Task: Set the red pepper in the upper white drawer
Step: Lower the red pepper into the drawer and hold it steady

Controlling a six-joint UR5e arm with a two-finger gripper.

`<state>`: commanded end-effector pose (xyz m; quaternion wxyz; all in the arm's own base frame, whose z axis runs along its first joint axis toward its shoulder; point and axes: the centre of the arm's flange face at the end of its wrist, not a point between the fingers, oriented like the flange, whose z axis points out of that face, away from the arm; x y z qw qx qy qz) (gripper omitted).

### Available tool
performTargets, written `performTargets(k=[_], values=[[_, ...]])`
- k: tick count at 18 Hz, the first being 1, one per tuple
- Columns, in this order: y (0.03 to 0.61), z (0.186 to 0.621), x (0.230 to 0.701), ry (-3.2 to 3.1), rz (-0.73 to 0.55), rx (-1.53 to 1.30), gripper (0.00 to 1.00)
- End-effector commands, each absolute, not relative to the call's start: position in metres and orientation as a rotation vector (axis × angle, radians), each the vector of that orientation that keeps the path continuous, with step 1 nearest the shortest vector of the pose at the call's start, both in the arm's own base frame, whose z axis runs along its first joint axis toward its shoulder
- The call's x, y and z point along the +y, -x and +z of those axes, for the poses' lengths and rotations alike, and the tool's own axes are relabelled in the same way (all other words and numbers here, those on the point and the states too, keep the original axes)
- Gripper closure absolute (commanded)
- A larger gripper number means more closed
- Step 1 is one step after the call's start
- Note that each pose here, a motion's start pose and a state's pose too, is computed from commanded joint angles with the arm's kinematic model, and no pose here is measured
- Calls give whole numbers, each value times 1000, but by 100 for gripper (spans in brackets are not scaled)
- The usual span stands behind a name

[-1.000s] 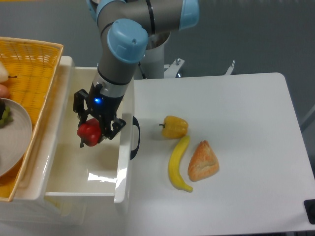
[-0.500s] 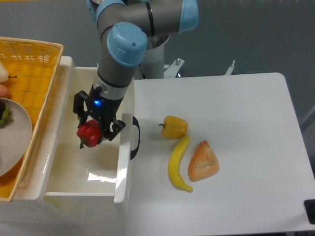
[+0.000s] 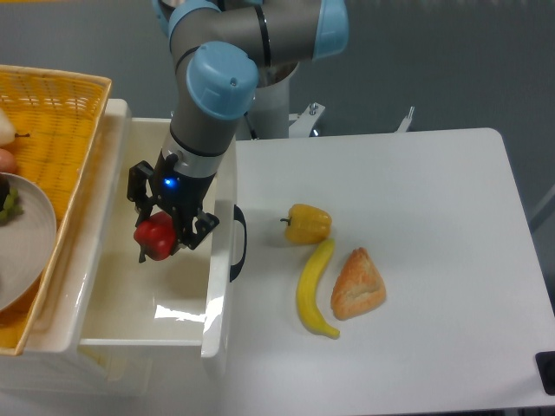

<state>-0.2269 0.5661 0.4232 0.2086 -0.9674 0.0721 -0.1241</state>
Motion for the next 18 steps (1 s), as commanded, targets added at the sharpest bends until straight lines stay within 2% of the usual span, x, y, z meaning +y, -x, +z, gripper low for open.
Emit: performTargets(k=[18], values=[[227,421,567,2694,-350,203,39]])
